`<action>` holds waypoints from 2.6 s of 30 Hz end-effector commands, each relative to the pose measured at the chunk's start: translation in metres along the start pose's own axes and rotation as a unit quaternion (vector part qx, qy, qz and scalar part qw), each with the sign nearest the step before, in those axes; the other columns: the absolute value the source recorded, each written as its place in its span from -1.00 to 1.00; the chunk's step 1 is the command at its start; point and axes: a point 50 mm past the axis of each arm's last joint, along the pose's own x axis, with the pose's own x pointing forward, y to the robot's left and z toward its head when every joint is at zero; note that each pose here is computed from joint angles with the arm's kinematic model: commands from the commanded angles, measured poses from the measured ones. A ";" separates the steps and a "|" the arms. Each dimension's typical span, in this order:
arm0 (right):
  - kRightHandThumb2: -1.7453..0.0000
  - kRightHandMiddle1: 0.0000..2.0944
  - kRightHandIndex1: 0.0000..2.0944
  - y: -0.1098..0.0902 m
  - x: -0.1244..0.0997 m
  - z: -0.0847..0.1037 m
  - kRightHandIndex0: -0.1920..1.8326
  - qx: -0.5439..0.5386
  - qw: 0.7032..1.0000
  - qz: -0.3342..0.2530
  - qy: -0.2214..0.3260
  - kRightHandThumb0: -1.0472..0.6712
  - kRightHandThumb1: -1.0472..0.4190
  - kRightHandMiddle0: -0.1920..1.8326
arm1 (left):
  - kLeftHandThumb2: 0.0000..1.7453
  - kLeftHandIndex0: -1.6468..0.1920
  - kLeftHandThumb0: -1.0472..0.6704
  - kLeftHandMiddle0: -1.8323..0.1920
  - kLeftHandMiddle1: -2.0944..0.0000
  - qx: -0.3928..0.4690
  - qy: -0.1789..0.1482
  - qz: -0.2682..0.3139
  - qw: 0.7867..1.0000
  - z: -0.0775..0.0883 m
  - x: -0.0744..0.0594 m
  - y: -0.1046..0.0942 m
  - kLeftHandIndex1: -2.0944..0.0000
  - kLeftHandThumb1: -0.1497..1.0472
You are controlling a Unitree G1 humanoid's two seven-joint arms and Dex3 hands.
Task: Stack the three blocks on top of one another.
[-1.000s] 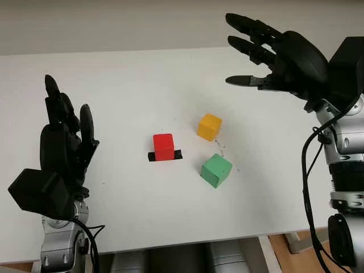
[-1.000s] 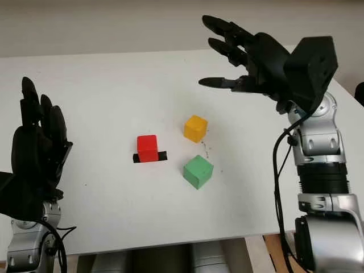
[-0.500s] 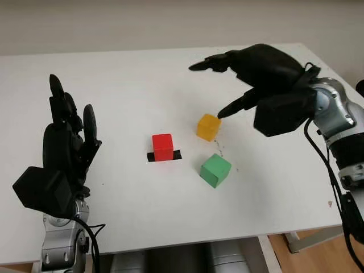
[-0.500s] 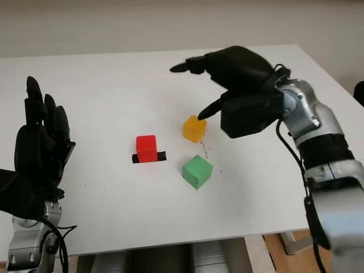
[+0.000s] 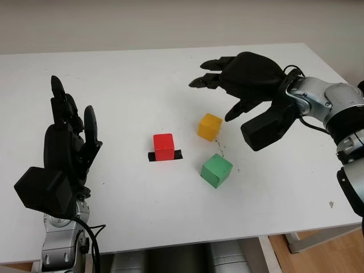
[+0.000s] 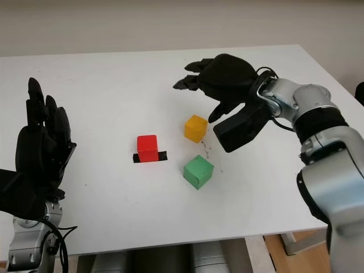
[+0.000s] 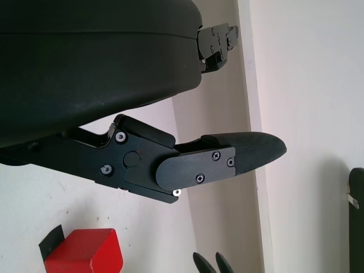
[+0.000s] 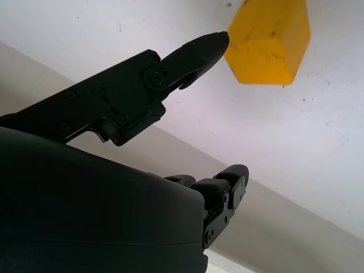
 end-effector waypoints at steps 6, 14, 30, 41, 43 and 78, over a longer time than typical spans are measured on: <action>0.94 -0.82 -0.95 -0.007 0.005 0.002 -0.54 -0.009 1.000 0.000 -0.018 -0.41 -0.67 -0.41 | -0.36 0.99 -0.59 0.97 0.95 0.003 0.000 0.001 1.000 0.000 -0.001 -0.001 0.96 1.00; 0.94 -0.84 -0.95 0.000 0.005 0.005 -0.54 0.000 1.000 0.016 -0.021 -0.44 -0.67 -0.38 | -0.36 1.00 -0.62 0.98 0.95 0.004 0.003 -0.004 1.000 0.001 0.000 -0.004 0.97 1.00; 0.94 -0.87 -0.95 0.023 0.011 0.019 -0.52 0.035 0.999 0.030 -0.008 -0.36 -0.68 -0.28 | -0.35 1.00 -0.60 0.99 0.95 0.002 0.002 -0.005 1.000 0.002 -0.003 -0.007 0.99 1.00; 0.94 -0.89 -0.95 0.032 0.011 0.021 -0.54 0.031 0.998 0.055 -0.006 -0.34 -0.68 -0.25 | -0.36 1.00 -0.60 0.98 0.95 0.006 0.003 -0.004 1.000 0.000 -0.004 -0.006 0.98 1.00; 0.94 -0.90 -0.95 0.033 0.010 0.021 -0.54 0.029 0.998 0.056 -0.006 -0.35 -0.68 -0.25 | -0.36 1.00 -0.60 0.98 0.95 0.005 0.004 -0.004 1.000 0.000 -0.005 -0.006 0.97 1.00; 0.95 0.12 -0.94 0.043 0.008 0.023 -0.42 0.041 0.999 0.020 0.013 -0.22 -0.84 -0.29 | -0.39 1.00 -0.59 0.98 0.95 0.010 0.023 -0.004 1.000 -0.001 -0.013 -0.005 0.99 1.00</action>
